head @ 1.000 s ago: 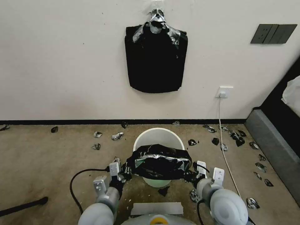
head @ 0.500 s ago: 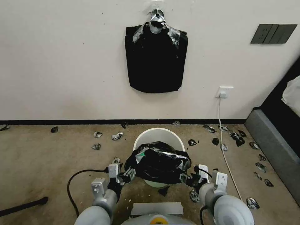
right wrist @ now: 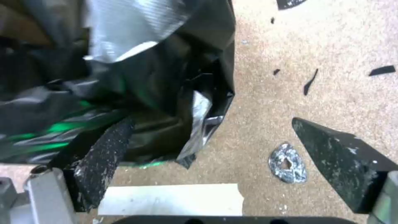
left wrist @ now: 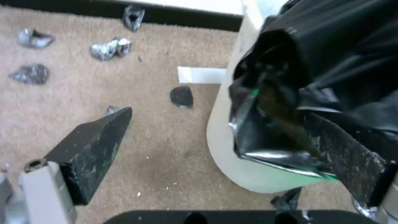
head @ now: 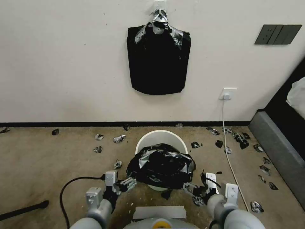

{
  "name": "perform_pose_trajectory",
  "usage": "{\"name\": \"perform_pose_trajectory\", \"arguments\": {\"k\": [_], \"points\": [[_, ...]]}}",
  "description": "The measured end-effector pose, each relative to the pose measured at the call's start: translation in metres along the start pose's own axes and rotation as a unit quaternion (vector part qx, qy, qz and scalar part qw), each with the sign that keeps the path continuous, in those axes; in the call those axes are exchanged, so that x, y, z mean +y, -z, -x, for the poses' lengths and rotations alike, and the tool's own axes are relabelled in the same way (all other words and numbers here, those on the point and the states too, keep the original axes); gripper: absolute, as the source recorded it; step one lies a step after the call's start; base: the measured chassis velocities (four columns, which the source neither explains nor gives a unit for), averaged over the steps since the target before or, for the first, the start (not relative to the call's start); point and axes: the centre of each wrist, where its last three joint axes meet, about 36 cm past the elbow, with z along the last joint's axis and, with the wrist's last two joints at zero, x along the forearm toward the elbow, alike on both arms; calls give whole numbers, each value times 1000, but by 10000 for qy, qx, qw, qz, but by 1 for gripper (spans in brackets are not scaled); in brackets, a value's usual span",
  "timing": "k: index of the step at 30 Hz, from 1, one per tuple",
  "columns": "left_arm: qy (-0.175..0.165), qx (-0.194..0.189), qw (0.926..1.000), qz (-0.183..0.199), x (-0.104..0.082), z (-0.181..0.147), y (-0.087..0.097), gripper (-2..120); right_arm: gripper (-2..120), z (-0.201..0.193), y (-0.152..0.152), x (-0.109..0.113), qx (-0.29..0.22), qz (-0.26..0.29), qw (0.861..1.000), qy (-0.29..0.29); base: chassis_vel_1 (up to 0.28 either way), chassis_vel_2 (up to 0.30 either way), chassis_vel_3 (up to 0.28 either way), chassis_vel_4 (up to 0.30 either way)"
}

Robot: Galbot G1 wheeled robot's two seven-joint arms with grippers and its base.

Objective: Place a trash bag onto the trash bin.

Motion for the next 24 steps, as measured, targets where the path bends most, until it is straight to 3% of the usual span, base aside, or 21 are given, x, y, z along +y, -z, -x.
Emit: {"name": "perform_pose_trajectory", "arguments": {"k": [6,10,14,22,24], "points": [[-111,-363,9985,382,5,-16,7,100,100,-25,1,-1,-193,-189,9995,149,0,0,0,0],[-21,-1029,9925,657,10,-34,13,100,100,-44,9,-12,-605,-525,9968,-71,0,0,0,0],[-55,-1383,9866,862,13,-53,12,100,100,-62,21,-21,-1024,-668,9925,-13,0,0,0,0],[-57,-1630,9824,908,25,-60,4,100,100,-58,50,-29,-1789,-1082,9764,533,0,0,0,0],[-2,-2051,9759,745,32,-44,10,100,100,-33,84,-51,-1907,-1362,9679,905,0,0,0,0]]}}
